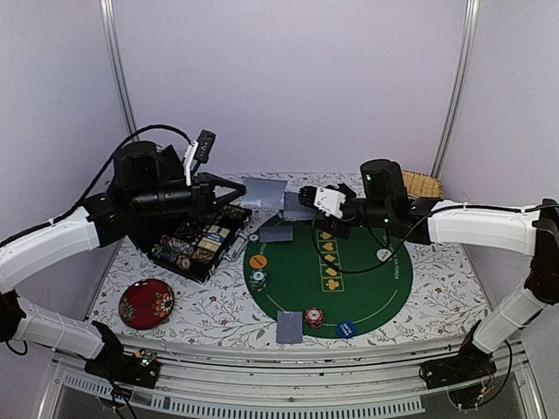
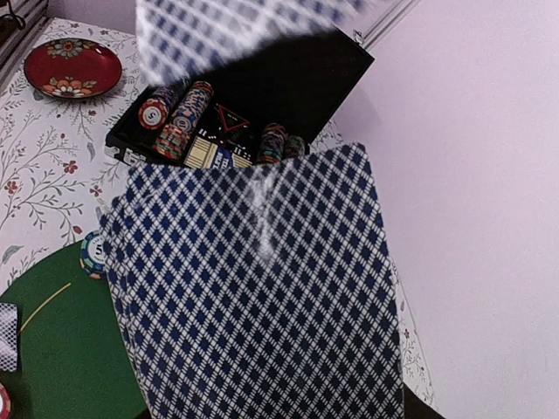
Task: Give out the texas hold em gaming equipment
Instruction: Pick up the poker card from the face-down deck piles, then distribute the poker card in the small blind area.
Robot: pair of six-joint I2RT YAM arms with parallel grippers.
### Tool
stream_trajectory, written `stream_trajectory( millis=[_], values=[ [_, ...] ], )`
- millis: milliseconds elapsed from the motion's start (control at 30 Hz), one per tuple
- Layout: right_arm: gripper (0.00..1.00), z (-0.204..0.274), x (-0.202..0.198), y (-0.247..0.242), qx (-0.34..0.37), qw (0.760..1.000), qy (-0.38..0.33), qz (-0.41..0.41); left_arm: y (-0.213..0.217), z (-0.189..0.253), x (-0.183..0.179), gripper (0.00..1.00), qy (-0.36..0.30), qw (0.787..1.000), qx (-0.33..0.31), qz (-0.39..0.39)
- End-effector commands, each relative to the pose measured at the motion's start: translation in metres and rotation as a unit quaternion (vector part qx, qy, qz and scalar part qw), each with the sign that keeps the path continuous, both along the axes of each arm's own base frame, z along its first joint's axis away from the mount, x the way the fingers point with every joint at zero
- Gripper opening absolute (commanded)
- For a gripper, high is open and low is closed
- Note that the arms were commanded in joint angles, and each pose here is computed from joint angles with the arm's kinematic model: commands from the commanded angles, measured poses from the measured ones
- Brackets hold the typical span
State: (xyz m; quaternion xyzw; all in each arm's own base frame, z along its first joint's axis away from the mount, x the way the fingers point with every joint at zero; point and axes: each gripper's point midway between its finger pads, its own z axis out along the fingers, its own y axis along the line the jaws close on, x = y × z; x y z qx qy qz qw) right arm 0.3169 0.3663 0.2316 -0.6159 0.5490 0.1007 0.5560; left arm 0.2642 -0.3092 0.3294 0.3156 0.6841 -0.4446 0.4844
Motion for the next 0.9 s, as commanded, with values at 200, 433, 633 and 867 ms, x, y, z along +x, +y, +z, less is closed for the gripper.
stream_trajectory(
  millis=[200,433,633,867],
  values=[
    [0.49,0.007,0.016,-0.044,0.025,0.999,-0.005,-0.044,0.021,-0.053,-0.046,0.00,0.025,0.982,0.160,-0.096],
    [0.50,0.003,0.013,-0.057,0.023,0.998,-0.006,-0.055,0.004,-0.114,-0.099,0.00,0.063,0.946,0.244,-0.206],
    [0.50,0.002,0.007,-0.062,0.025,0.998,-0.004,-0.058,-0.021,-0.159,-0.120,0.00,0.099,0.912,0.294,-0.267],
    [0.50,-0.002,0.004,-0.066,0.023,0.998,-0.001,-0.061,-0.034,-0.196,-0.134,0.00,0.108,0.872,0.362,-0.310]
  ],
)
